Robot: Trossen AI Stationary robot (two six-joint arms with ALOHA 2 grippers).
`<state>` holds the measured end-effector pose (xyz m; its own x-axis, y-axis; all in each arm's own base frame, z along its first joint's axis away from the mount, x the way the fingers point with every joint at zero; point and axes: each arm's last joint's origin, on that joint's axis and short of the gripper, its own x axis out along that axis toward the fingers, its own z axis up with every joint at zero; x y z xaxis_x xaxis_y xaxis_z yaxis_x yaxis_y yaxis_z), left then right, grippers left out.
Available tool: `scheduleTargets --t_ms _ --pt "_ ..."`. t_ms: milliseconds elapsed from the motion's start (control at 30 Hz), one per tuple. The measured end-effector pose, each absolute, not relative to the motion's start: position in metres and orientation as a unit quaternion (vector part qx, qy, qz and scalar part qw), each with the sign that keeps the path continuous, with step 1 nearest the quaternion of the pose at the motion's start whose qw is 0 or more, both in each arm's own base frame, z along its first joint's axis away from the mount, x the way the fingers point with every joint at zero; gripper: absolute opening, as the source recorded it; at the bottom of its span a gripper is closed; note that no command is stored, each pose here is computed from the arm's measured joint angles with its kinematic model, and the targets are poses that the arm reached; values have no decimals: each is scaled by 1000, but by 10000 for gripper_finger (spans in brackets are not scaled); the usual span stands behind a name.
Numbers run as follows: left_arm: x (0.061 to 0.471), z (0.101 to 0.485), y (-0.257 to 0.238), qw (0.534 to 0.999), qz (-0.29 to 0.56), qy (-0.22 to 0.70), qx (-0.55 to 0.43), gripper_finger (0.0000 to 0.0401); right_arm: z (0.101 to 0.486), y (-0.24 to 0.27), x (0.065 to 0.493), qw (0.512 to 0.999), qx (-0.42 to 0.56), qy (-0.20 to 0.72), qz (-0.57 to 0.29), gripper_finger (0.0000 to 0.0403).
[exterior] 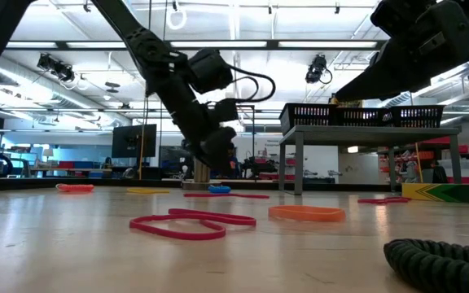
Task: Pick & Place Office Desk Supplies
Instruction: Put the blue spring keychain into the left black basket on the shelf
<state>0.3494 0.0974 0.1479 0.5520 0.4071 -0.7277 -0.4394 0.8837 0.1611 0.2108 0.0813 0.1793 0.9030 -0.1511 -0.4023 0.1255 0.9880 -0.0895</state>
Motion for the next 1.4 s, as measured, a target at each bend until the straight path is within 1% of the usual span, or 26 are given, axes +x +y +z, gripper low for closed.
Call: scheduleTargets --t_ms 267,400,533,733,800,900,1033,1233,1400 --pt "349 130 112 868 249 429 -36 168 179 81 211 975 -32 208 -71 13" --pt "349 122 117 868 245 429 -53 155 179 81 211 975 -32 209 -71 13" --pt "351 118 117 870 229 432 -64 120 179 81 211 975 -32 209 -71 13" --pt "353 121 106 875 203 437 -33 39 179 81 211 975 -32 209 -71 13" --pt "353 125 98 879 186 439 -21 19 179 81 211 975 -32 209 -71 13" --pt "356 134 83 888 157 432 -5 18 179 81 211 975 -32 209 -71 13" --pt "357 144 60 895 128 426 22 29 179 81 211 975 -32 209 -71 13" --pt "359 150 30 903 81 421 44 17 179 81 211 975 -33 209 -70 13" --pt "359 153 14 906 51 417 53 17 179 81 211 971 -95 213 -59 13"
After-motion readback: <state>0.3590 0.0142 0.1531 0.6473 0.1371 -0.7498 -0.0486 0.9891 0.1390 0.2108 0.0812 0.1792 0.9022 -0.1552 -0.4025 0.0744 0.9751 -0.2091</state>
